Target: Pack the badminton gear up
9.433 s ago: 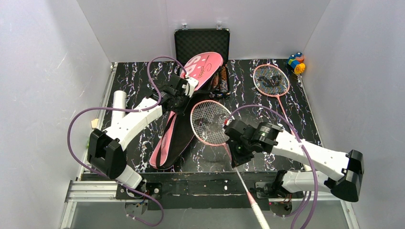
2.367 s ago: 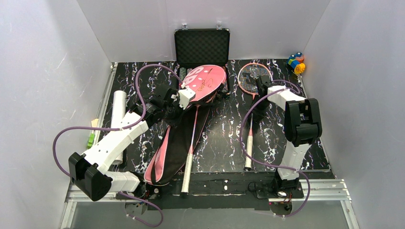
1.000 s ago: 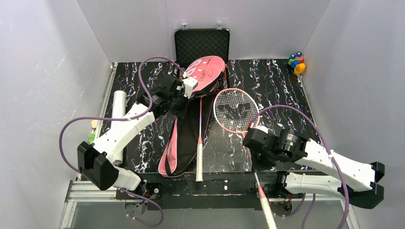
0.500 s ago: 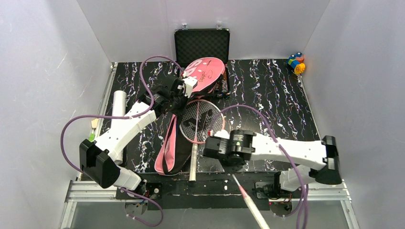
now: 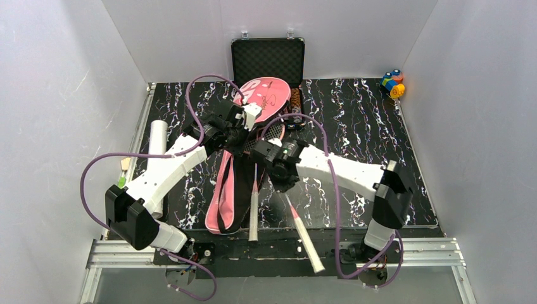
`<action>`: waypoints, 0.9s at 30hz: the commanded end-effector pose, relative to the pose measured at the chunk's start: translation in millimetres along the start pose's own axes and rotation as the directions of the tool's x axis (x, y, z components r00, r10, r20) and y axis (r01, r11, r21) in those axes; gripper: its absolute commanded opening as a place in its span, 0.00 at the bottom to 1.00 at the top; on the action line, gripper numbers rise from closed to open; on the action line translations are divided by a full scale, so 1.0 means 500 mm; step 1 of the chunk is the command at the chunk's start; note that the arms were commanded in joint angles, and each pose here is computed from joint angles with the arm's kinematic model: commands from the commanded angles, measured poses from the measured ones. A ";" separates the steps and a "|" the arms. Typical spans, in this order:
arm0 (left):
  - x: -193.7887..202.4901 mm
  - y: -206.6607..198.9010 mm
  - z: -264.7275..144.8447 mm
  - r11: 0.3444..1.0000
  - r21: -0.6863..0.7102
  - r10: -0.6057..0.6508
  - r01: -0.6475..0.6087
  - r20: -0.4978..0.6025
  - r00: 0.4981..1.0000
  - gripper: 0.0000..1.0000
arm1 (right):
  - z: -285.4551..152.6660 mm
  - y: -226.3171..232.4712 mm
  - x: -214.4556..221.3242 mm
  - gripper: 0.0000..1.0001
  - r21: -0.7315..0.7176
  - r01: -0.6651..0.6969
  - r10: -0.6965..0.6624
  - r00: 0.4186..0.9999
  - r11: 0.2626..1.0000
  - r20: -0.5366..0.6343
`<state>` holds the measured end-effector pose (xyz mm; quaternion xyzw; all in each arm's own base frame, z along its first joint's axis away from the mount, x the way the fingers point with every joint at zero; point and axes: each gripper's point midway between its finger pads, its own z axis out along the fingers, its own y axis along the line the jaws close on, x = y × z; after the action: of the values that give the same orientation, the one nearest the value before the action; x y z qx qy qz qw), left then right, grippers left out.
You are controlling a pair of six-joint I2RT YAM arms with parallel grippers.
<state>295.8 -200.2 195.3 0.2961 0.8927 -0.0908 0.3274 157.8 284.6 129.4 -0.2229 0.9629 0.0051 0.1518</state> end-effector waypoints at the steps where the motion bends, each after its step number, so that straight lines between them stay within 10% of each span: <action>1: -0.063 -0.011 -0.049 0.999 0.037 0.004 -0.009 0.134 0.991 0.00 | 0.007 0.031 -0.147 0.01 -0.051 -0.030 0.039 0.986 0.998 0.165; 27: -0.059 -0.026 -0.072 0.997 0.078 -0.001 -0.010 0.139 0.990 0.00 | -0.080 0.076 -0.376 0.01 -0.627 -0.181 0.512 0.761 0.758 0.399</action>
<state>287.1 -200.6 201.0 0.2970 0.8917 -0.1087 0.3238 256.7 358.3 139.0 -0.0742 0.9362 0.2253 0.2594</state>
